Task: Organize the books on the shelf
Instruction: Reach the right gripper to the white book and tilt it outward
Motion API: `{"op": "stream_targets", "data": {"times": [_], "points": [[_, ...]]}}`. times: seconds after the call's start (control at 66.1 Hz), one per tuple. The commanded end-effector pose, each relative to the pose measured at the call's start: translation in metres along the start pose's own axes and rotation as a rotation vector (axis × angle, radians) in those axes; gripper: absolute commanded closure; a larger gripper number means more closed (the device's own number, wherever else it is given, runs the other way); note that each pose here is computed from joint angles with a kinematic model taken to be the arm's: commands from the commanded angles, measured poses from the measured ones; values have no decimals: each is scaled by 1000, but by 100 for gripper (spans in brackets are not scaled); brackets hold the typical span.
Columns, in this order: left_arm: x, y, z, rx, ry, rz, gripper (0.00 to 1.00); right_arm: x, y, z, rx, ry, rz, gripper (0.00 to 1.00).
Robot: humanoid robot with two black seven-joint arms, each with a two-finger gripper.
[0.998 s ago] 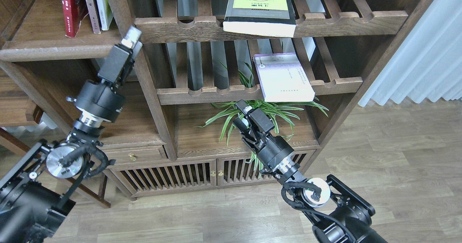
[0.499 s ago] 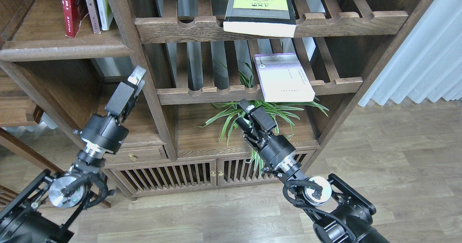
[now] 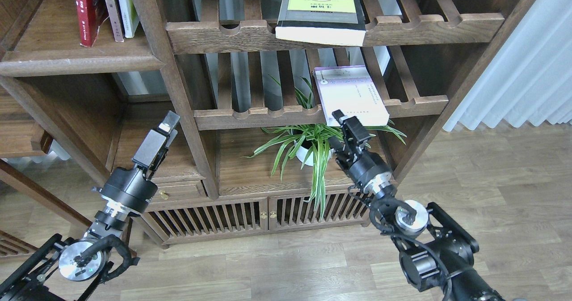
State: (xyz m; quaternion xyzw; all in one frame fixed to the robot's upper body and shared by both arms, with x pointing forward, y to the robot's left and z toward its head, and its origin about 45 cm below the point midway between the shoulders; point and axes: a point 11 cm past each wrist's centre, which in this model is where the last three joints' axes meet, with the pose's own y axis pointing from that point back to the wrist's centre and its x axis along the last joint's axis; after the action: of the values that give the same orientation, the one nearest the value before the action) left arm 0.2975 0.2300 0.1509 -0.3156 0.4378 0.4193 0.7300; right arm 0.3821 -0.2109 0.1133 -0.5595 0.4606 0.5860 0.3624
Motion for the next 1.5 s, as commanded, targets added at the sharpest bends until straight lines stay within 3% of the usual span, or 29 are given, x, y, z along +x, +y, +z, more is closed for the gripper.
{"op": "stream_targets", "data": {"times": [0.0,0.333,0.832,0.968,0.983,1.044,1.482], "points": [[0,0,-4,3,9,1,0,-2,-7,-5,10,3,28,2],[-6,-3,-14,6,35,-17,0,-1,-12,-33,110,-39,116,7],[-5,-3,-13,10,28,-15,0,8,-13,-40,120,-40,154,19],[-5,-3,-13,11,28,-15,0,8,-15,-38,112,-40,155,28],[-5,-3,-13,11,28,-15,0,5,-17,-39,113,-46,147,35],[-4,-2,-14,12,29,-13,0,0,-20,-40,115,-62,131,44],[0,3,-16,15,34,4,0,-2,-20,-41,108,-76,93,71]]}}
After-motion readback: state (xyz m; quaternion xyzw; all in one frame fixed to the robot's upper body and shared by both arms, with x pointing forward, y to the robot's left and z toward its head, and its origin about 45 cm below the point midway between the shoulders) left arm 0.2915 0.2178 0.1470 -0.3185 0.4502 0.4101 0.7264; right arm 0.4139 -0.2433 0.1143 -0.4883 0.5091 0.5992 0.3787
